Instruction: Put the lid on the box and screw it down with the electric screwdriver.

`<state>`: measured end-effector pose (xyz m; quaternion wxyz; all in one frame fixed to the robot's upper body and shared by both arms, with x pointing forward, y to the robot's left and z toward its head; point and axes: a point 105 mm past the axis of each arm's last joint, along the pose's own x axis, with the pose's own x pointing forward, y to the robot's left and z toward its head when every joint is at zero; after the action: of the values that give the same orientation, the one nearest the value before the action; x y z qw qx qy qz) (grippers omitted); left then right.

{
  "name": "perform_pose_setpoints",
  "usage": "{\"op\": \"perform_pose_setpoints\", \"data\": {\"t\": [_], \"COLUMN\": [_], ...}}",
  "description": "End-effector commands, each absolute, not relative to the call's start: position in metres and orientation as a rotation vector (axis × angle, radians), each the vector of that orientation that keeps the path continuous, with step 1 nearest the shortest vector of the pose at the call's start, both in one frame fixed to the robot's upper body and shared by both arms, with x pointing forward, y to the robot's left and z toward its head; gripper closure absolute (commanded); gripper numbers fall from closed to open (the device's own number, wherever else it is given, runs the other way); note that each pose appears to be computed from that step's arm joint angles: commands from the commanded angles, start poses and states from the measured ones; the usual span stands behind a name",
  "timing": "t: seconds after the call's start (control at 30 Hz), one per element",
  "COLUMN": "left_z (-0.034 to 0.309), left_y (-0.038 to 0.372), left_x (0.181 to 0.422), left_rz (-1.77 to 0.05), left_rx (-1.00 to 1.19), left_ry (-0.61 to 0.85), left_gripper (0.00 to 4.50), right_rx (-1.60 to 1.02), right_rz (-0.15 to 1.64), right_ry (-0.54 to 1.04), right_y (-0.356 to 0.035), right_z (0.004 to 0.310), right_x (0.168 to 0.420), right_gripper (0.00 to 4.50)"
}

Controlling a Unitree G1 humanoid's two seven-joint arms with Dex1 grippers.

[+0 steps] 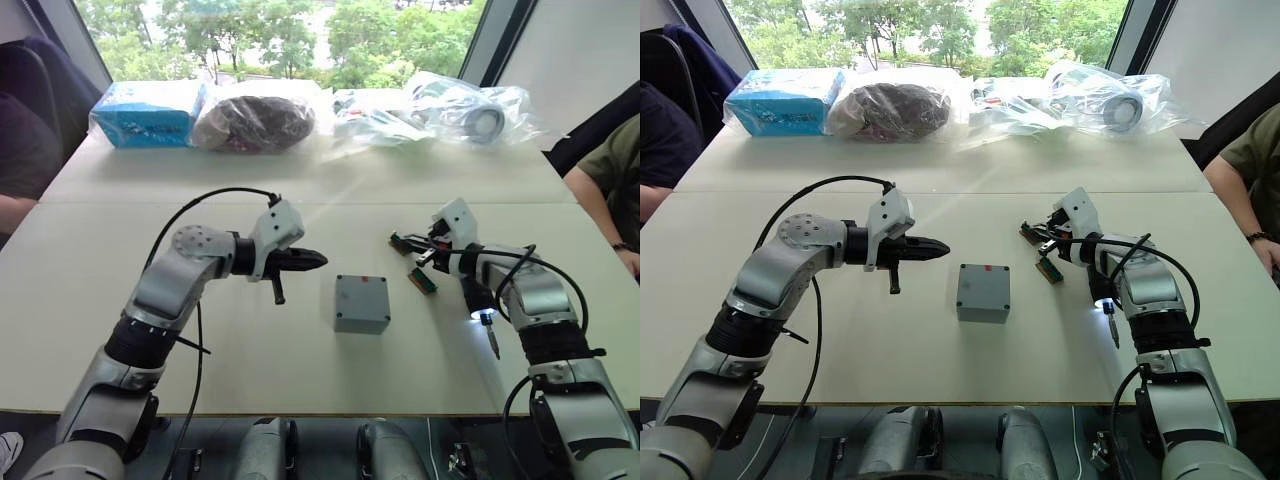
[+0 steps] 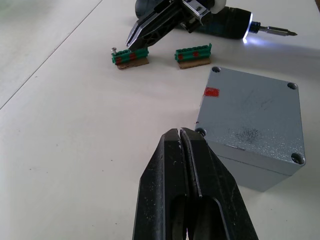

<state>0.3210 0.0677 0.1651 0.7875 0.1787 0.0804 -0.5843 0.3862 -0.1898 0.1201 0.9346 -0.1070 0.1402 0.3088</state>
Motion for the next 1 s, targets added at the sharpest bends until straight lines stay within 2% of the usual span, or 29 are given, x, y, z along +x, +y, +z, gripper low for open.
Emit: {"op": "perform_pose_setpoints", "data": {"t": [0.03,0.33,0.4,0.47,0.6,0.77,1.0], "left_z": [0.171,0.177,0.179,0.178,0.174,0.175,0.172], "left_y": [0.065,0.068,0.069,0.072,0.079,0.076,0.073], "left_x": [0.317,0.316,0.312,0.304,0.291,0.292,0.292], "left_rz": [-1.280,-1.283,-1.302,-1.338,-1.388,-1.384,-1.390], "left_rx": [0.401,0.350,0.339,0.348,0.369,0.337,0.344], "left_ry": [0.140,0.131,0.138,0.163,0.206,0.195,0.204], "left_gripper": [4.50,4.50,4.50,4.50,4.50,4.50,4.50], "right_rx": [-0.223,-0.206,-0.214,-0.201,-0.181,-0.166,-0.184], "right_rz": [0.618,0.581,0.606,0.695,0.843,0.817,0.833], "right_ry": [0.193,0.071,0.046,0.036,0.072,0.113,0.187], "right_y": [-0.192,-0.194,-0.188,-0.172,-0.146,-0.131,-0.130], "right_z": [0.144,0.185,0.195,0.201,0.195,0.178,0.162], "right_x": [0.389,0.382,0.373,0.351,0.310,0.296,0.281], "right_gripper": [4.43,4.43,4.43,4.43,4.43,4.43,4.43]}}
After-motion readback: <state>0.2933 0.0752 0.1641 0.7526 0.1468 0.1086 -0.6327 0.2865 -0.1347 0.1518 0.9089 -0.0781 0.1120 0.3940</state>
